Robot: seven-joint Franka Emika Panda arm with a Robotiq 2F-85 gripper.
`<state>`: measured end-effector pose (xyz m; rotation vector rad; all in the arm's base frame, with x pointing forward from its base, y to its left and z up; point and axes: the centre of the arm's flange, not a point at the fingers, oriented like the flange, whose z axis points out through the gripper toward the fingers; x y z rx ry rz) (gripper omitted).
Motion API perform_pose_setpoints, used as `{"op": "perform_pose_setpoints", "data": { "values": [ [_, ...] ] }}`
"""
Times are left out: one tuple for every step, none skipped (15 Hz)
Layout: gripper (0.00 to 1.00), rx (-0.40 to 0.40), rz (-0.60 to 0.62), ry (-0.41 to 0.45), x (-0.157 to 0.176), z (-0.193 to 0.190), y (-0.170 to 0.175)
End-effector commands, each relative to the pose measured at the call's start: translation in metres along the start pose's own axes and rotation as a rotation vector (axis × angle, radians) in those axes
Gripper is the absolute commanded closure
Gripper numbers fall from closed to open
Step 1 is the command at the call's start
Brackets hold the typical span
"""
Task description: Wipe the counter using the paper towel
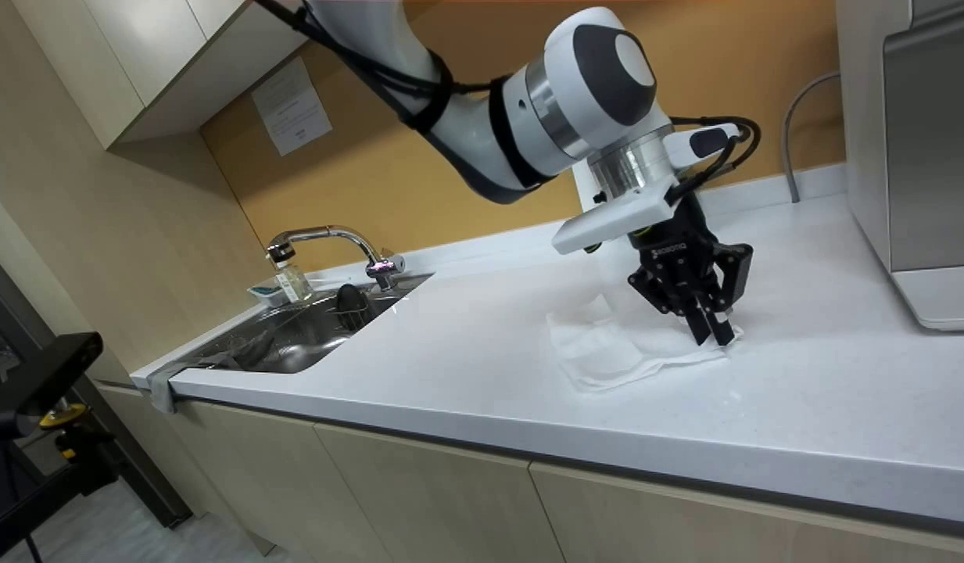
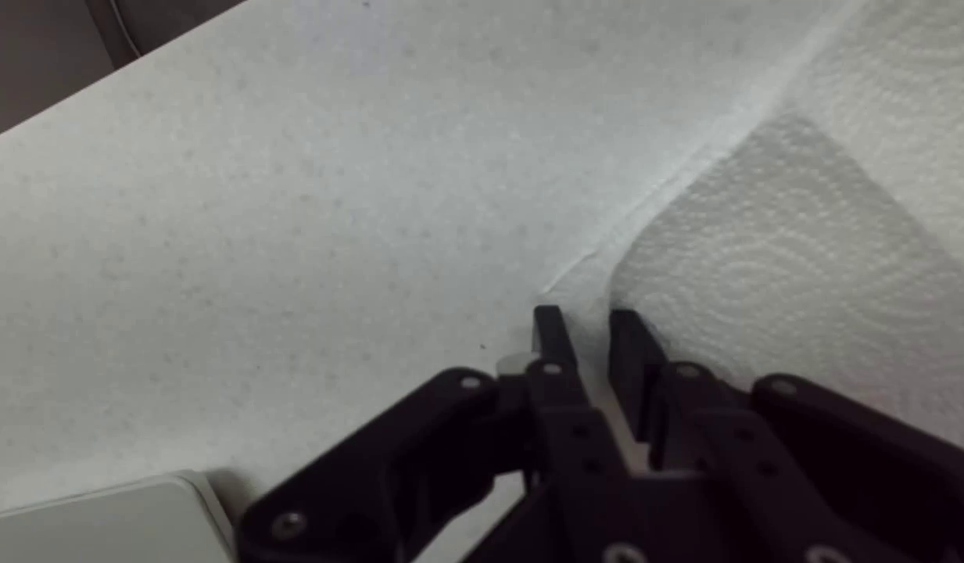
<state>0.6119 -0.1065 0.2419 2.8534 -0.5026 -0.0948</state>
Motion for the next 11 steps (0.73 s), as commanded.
{"op": "perform_pose_setpoints", "data": {
  "values": [
    [0.46, 0.002, 0.048, 0.039, -0.012, -0.06, 0.004],
    [0.4, 0.001, 0.055, 0.05, -0.015, -0.076, 0.007],
    [0.34, 0.0, 0.061, 0.065, -0.02, -0.095, 0.011],
    [0.26, 0.006, 0.066, 0.072, -0.025, -0.113, 0.014],
    [0.2, 0.014, 0.064, 0.078, -0.032, -0.13, 0.017],
    [0.14, 0.016, 0.054, 0.089, -0.038, -0.144, 0.021],
    [0.06, 0.023, 0.032, 0.087, -0.047, -0.155, 0.025],
    [0.02, 0.023, 0.025, 0.084, -0.053, -0.164, 0.028],
    [0.0, 0.036, 0.011, 0.076, -0.062, -0.171, 0.03],
    [0.0, 0.041, 0.005, 0.071, -0.069, -0.176, 0.031],
    [0.0, 0.051, -0.004, 0.065, -0.075, -0.18, 0.033]
  ]
}}
